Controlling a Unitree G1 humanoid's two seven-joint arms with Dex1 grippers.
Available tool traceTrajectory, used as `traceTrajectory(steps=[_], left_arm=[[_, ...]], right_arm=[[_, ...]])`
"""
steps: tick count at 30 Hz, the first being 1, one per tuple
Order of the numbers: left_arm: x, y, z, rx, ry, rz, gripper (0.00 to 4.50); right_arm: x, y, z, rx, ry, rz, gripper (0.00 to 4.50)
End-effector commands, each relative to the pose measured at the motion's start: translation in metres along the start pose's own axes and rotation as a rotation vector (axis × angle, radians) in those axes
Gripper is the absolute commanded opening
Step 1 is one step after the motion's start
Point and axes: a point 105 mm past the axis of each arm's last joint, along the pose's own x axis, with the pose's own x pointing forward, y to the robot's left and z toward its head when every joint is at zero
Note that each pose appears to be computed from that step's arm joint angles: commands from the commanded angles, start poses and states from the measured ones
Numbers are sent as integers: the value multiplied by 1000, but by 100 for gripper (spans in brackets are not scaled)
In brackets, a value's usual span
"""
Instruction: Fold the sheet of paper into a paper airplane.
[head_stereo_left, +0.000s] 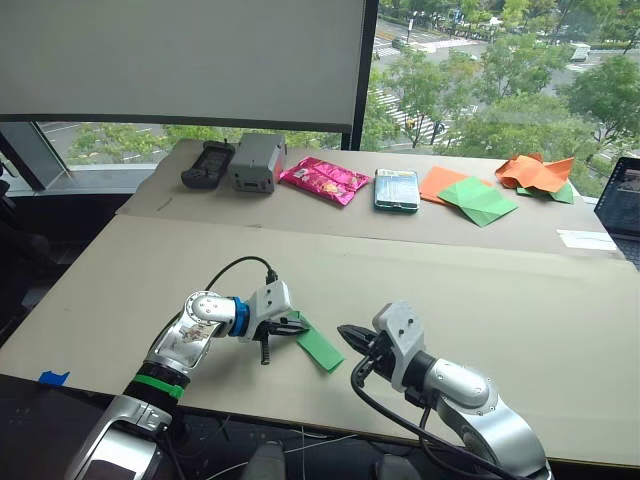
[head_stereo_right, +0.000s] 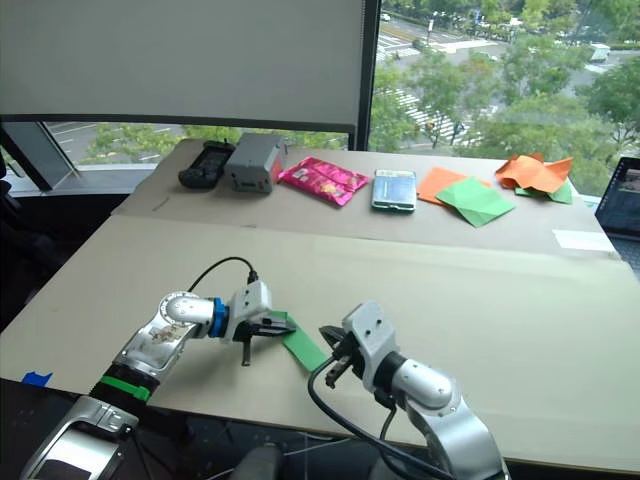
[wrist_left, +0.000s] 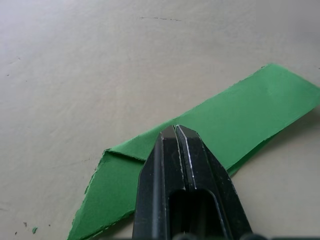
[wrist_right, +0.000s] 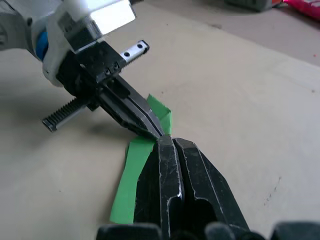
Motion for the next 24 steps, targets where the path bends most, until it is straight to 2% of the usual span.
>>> traceTrajectory(steps=[1,8,12,16,20,24], left_arm=[[4,-6,-19,-40,70,-18,0],[3,-5,-19,-38,70,-14,0],[3,-5,-17,-40,64,-9,0],[1,-1,-9,-54,23,4,0],[6,1,13,-92,-89,-14,0],[20,-6,12,-108,-101,-48,0]], right_arm=[[8,15,-1,-43,-16,73,3],[22,5,-45,-73,154,57,3],[21,9,-72,-70,260,87,3],[17,15,-86,-62,319,113,3],[15,12,-95,-63,362,100,3],[17,12,-96,-58,370,97,3]])
